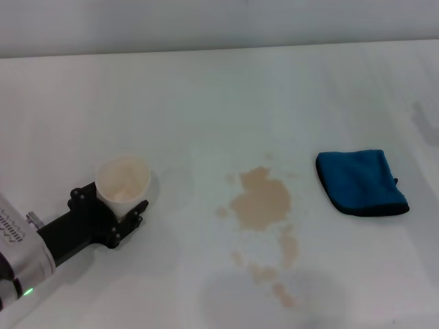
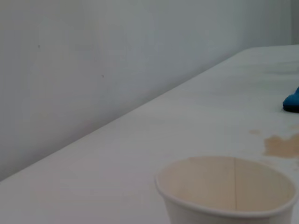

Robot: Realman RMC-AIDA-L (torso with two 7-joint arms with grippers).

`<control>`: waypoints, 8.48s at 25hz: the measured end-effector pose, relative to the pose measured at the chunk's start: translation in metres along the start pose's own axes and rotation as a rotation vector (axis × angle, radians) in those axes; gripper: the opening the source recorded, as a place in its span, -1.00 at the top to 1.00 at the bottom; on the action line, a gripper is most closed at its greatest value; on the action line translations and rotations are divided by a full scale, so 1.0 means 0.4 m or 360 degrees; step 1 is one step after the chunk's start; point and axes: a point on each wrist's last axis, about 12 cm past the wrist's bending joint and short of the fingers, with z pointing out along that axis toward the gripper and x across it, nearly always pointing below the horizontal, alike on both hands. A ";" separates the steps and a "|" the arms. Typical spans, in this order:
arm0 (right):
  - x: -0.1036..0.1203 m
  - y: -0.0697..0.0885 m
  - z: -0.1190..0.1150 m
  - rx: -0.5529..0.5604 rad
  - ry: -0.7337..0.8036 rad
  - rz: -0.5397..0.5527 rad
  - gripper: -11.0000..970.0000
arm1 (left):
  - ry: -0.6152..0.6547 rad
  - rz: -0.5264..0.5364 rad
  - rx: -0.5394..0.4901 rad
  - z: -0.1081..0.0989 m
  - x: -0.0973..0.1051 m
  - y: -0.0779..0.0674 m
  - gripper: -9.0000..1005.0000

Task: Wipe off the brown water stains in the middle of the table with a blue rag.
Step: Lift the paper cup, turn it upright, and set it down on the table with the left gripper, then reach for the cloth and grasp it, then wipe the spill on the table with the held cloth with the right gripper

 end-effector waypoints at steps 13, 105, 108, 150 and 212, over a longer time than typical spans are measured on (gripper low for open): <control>0.001 -0.005 -0.007 0.0009 0.0004 -0.0005 -0.80 | -0.0005 -0.0031 -0.0046 -0.012 0.006 0.006 -0.14; -0.361 -0.102 0.189 -0.0746 0.1122 0.0816 -0.80 | -0.0513 -0.0525 -0.1132 -0.228 0.039 0.137 -0.75; -0.400 -0.037 0.215 -0.0951 0.1359 0.0652 -0.80 | -0.0547 -0.0504 -0.1130 -0.226 0.029 0.144 -0.75; -0.172 0.306 0.272 -0.0567 0.2447 -0.0763 -0.63 | -0.0644 -0.0445 -0.1066 -0.212 0.004 0.130 -0.75; -0.188 0.424 0.336 -0.0798 0.2130 -0.0870 0.58 | -0.0649 -0.0432 -0.1055 -0.220 0.006 0.124 -0.75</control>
